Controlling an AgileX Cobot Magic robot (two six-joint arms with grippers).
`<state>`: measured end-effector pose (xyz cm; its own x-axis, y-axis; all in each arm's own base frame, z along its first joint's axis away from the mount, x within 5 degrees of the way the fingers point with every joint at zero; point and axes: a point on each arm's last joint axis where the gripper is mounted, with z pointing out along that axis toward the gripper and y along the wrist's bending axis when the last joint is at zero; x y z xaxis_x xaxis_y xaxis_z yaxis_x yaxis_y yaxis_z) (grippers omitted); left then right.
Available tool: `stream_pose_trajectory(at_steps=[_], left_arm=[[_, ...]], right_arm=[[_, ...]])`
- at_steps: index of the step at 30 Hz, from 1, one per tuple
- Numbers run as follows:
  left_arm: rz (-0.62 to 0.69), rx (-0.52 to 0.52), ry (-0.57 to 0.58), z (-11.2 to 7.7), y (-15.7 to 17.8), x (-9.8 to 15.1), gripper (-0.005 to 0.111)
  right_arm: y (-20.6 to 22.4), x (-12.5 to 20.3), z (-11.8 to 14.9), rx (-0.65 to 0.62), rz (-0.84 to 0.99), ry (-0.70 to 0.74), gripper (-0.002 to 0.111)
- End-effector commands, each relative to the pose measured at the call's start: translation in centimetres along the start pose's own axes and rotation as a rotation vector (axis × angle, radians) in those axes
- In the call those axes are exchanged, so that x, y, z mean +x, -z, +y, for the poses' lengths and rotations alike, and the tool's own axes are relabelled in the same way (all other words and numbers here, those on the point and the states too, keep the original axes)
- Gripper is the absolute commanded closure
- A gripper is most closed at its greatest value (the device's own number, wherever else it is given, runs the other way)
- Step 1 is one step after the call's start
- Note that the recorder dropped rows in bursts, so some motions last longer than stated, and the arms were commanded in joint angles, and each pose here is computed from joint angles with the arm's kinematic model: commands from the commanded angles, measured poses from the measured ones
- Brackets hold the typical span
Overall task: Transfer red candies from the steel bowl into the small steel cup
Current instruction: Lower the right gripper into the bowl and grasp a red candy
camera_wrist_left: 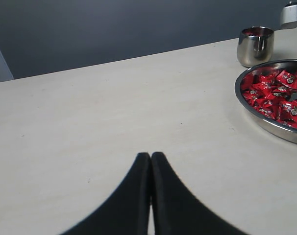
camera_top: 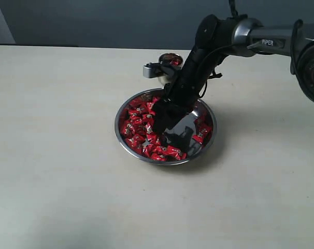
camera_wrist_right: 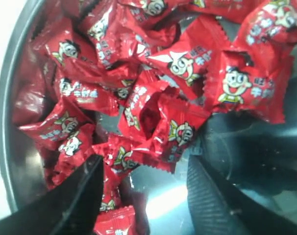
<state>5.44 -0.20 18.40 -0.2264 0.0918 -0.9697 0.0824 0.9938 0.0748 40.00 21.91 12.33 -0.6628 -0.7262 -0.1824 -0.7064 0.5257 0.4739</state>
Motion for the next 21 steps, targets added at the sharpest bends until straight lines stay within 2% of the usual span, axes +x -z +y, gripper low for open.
stream_pose_trajectory(at_steps=[1,21], left_arm=[[-0.015,0.004,0.006,-0.02,0.04,-0.14,0.106],[-0.015,0.004,0.006,-0.02,0.04,-0.14,0.106]], right_arm=[[0.07,-0.22,-0.16,0.014,-0.032,-0.001,0.058],[0.1,-0.59,-0.36,0.036,-0.073,-0.006,0.058]])
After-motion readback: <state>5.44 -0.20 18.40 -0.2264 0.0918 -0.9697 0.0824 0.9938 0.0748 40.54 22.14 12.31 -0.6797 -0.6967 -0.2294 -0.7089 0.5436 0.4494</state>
